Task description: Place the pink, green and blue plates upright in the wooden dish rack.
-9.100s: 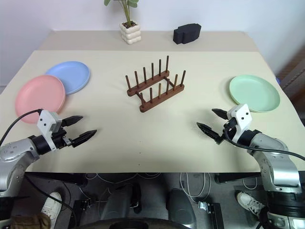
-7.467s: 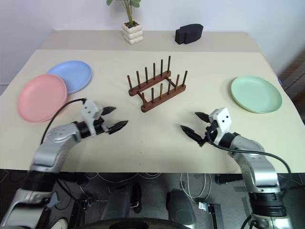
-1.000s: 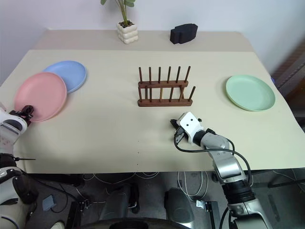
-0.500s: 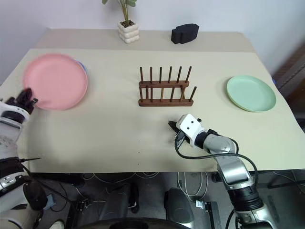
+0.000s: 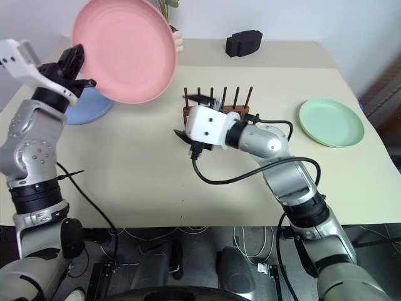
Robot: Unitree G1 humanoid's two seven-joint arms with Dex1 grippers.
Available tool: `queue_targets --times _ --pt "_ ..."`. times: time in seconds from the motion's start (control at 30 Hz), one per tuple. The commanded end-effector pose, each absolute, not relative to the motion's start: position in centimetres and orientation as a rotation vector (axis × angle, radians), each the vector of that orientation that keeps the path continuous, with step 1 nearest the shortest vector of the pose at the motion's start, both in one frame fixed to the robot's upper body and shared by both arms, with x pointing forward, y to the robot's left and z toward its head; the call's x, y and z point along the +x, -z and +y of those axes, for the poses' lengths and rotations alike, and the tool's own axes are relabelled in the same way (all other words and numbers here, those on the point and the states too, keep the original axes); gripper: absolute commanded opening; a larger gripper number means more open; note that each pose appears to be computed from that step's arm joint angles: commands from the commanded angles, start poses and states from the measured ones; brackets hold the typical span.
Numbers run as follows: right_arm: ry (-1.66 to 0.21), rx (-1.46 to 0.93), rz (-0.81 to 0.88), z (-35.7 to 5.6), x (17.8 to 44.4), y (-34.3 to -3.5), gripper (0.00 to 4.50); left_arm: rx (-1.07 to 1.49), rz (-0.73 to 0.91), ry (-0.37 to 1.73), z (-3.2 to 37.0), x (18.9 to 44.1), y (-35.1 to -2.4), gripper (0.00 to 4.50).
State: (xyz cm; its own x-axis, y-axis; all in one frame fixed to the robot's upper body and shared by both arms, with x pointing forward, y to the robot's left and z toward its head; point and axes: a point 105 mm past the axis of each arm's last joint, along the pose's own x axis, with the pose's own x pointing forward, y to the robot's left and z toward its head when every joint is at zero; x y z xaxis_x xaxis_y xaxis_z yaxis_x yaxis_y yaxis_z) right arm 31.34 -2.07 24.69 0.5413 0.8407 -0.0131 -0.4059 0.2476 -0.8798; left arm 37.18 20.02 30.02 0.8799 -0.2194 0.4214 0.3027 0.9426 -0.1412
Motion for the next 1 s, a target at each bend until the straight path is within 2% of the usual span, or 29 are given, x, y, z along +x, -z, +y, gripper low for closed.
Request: queue_targets --times 0.03,0.27,0.37,0.6,0.83,0.93,1.0 --pt "-0.872 -1.074 -0.626 -0.6 31.3 -25.5 4.26 -0.151 -0.460 0.310 17.6 36.7 -31.7 0.00" --pt "-0.828 -1.172 -0.692 1.1 32.2 -25.0 4.26 -0.183 -0.423 0.369 14.4 36.4 -31.0 0.00" --pt "-0.802 -1.275 -0.672 0.7 33.2 -23.6 3.44 -0.234 -0.415 0.381 14.0 36.2 -31.1 0.00" --pt "-0.731 -1.322 -0.683 -0.3 34.1 -23.6 0.16 -0.257 -0.396 0.364 14.5 36.2 -30.8 0.00" --pt "-0.690 -1.330 -0.697 -0.7 34.2 -23.7 0.07 -0.329 -0.386 0.379 14.7 36.2 -30.7 0.00" --pt "-0.653 -1.343 -0.699 -1.3 34.5 -23.9 0.00 -0.388 -0.407 0.402 14.9 36.0 -30.9 1.05" --pt "-0.623 -1.352 -0.697 -2.0 34.7 -24.1 0.00 -0.440 -0.444 0.414 15.3 35.6 -31.6 1.99"
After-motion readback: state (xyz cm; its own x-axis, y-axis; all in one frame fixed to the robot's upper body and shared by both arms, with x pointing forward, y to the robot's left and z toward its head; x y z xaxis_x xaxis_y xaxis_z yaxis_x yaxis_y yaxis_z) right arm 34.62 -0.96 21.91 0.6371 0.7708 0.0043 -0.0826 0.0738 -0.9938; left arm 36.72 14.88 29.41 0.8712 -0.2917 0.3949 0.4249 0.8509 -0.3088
